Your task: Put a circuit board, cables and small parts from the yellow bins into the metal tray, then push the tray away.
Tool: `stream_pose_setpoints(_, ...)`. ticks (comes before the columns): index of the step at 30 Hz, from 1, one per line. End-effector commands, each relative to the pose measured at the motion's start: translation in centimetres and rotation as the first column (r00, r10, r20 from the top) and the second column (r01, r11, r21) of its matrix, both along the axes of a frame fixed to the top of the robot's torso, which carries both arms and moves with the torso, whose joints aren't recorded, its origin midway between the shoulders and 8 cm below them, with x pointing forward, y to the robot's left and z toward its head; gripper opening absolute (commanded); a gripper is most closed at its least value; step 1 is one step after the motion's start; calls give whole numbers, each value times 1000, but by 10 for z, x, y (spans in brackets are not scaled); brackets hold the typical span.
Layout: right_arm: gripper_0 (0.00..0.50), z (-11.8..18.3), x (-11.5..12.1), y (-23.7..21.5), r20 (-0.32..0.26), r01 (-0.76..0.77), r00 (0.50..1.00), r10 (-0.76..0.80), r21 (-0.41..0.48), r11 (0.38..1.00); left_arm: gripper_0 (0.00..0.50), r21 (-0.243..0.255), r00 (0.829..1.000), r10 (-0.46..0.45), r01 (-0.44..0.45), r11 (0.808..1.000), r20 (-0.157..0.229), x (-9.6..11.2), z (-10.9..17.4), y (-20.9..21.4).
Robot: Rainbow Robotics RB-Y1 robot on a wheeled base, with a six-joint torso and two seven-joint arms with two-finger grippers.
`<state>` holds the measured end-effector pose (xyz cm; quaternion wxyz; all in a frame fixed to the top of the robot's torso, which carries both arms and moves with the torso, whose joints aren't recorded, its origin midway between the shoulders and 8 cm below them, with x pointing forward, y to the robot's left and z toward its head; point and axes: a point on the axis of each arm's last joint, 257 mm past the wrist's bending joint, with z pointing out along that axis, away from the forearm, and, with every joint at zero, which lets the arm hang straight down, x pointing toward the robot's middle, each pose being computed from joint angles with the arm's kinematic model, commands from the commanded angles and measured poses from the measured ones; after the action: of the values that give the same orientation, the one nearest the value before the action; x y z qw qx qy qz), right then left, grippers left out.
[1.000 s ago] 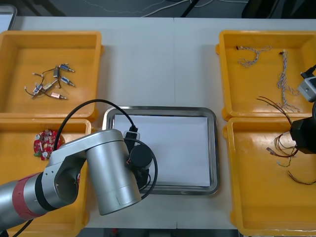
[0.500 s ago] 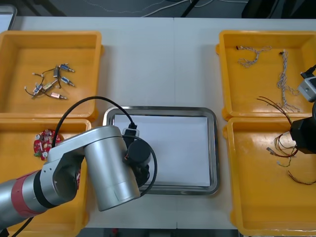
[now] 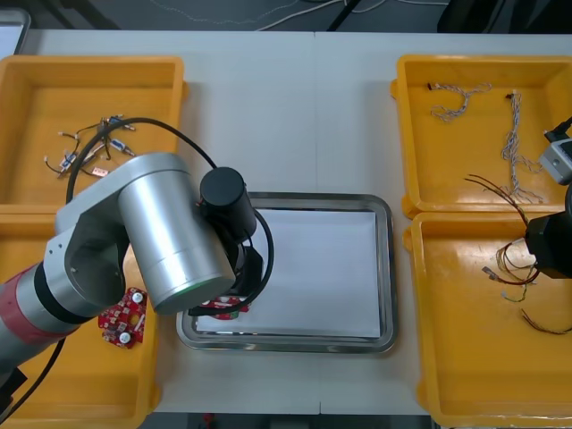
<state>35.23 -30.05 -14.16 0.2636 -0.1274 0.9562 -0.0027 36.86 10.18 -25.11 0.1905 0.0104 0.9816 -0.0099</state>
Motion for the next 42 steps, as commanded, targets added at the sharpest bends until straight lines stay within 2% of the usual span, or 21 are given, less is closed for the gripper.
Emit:
stream_pose_setpoints(1,0,8,2,-2,9,23,1000,-23,-10,1000,500,-33,995,-45,48,998,86,15,58,-3)
stream_pose_setpoints(4,0,8,2,-2,9,23,1000,-23,-10,1000,500,-53,990,-49,56,997,131,21,76,-5)
stream_pose_setpoints(5,0,-6,-6,1,-34,16,999,-16,-5,1000,500,-57,986,-50,60,997,160,23,85,-5)
stream_pose_setpoints(7,0,-6,-6,1,-31,13,999,-14,-7,1000,500,-60,984,-48,59,996,173,24,88,-4)
stream_pose_setpoints(8,0,-9,-7,5,-40,4,999,-4,-9,1000,500,-67,978,-40,55,996,204,29,101,2)
stream_pose_setpoints(9,0,-10,-7,6,-41,-2,999,2,-14,1000,500,-66,976,-32,48,997,215,32,105,7)
stream_pose_setpoints(17,0,-11,-14,25,-48,-95,995,92,-69,993,500,0,967,-45,47,999,251,50,121,42)
stream_pose_setpoints(21,0,-10,-17,44,-47,-153,988,150,-74,985,500,17,971,-43,40,999,234,57,128,65)
stream_pose_setpoints(29,0,-22,-25,76,-93,-257,964,249,-87,962,500,40,979,-53,46,998,196,68,140,102)
stream_pose_setpoints(39,0,-35,-23,111,-118,-341,938,326,-134,930,500,68,982,-25,13,998,185,89,148,140)
stream_pose_setpoints(42,0,-39,-21,125,-131,-378,923,361,-141,915,500,98,983,-32,14,995,178,95,148,155)
